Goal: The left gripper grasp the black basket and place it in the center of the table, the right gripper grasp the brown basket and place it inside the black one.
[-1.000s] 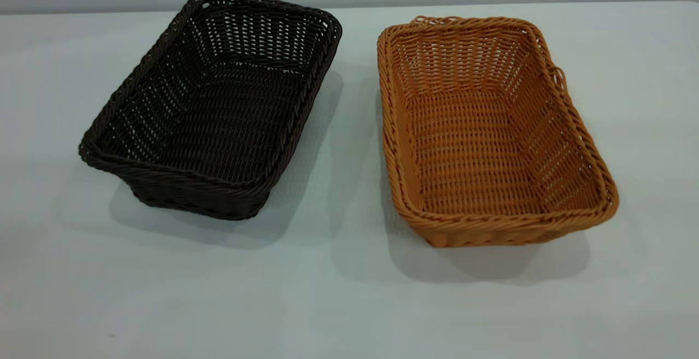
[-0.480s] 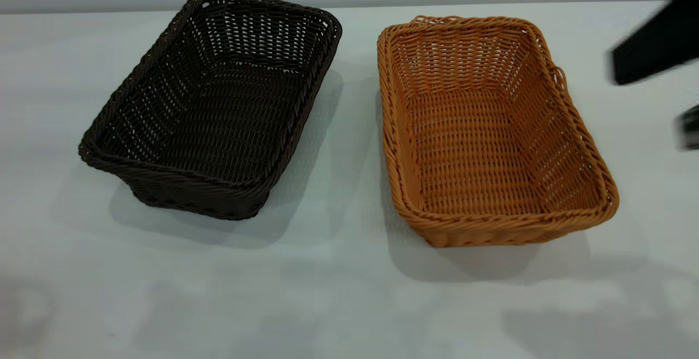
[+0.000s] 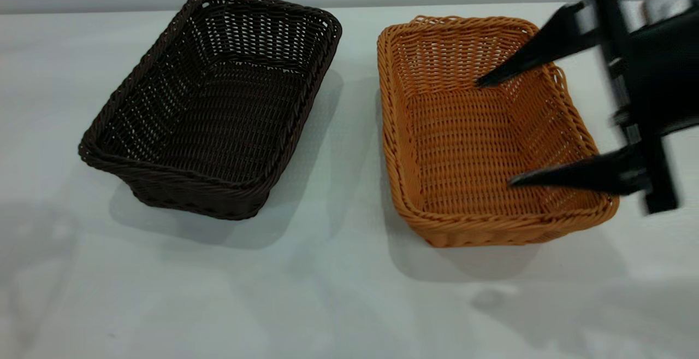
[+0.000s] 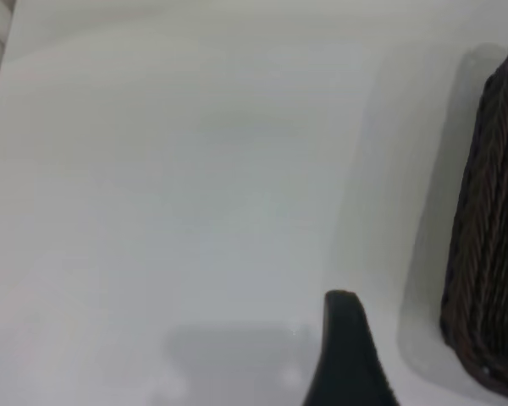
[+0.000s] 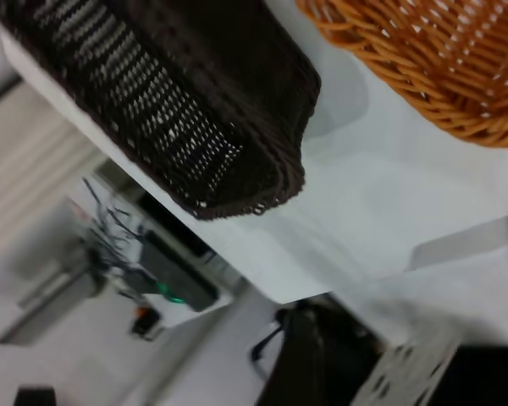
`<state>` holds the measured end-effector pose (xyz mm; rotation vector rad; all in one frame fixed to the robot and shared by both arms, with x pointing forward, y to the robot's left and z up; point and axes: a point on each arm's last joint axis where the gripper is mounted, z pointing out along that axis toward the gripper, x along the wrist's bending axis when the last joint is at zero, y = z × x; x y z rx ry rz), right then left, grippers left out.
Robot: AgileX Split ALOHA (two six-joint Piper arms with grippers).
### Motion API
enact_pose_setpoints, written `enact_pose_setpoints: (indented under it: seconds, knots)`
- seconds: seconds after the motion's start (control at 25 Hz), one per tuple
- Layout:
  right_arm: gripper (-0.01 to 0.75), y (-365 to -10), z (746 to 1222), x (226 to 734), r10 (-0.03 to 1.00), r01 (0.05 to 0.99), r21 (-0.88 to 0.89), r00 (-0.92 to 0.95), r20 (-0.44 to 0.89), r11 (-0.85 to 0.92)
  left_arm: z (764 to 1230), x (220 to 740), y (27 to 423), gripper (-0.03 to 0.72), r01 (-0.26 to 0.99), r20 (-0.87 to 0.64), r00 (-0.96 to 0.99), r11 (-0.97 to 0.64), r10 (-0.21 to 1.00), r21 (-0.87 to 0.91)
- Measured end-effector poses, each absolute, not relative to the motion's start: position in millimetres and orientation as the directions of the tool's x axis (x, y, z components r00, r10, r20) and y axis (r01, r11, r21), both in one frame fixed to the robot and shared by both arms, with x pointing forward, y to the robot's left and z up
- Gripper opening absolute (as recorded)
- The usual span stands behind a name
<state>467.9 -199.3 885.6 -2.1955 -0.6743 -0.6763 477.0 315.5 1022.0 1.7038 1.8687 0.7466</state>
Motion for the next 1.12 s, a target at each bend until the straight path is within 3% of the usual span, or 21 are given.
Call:
enact_pose_setpoints:
  seconds: [0.2, 0.52, 0.8, 1.12]
  knots:
    - [0.586, -175, 858, 473, 0.261, 0.544, -0.552, 0.82, 0.51, -0.632, 1023, 480, 315, 0.459, 0.698, -0.015, -0.101, 0.081, 0.995, 0.712]
    - [0.586, -174, 828, 482, 0.259, 0.397, -0.411, 0.9, 0.351, -0.821, 1023, 484, 315, 0.459, 0.68, -0.02, -0.101, 0.083, 0.995, 0.729]
    - [0.563, -172, 813, 502, 0.264, 0.378, -0.337, 0.903, 0.339, -0.862, 995, 502, 316, 0.459, 0.733, -0.028, -0.111, 0.101, 0.993, 0.673]
    - [0.53, -168, 792, 493, 0.236, 0.3, -0.28, 0.941, 0.24, -0.912, 967, 560, 302, 0.459, 0.825, -0.013, -0.065, 0.061, 0.998, 0.561]
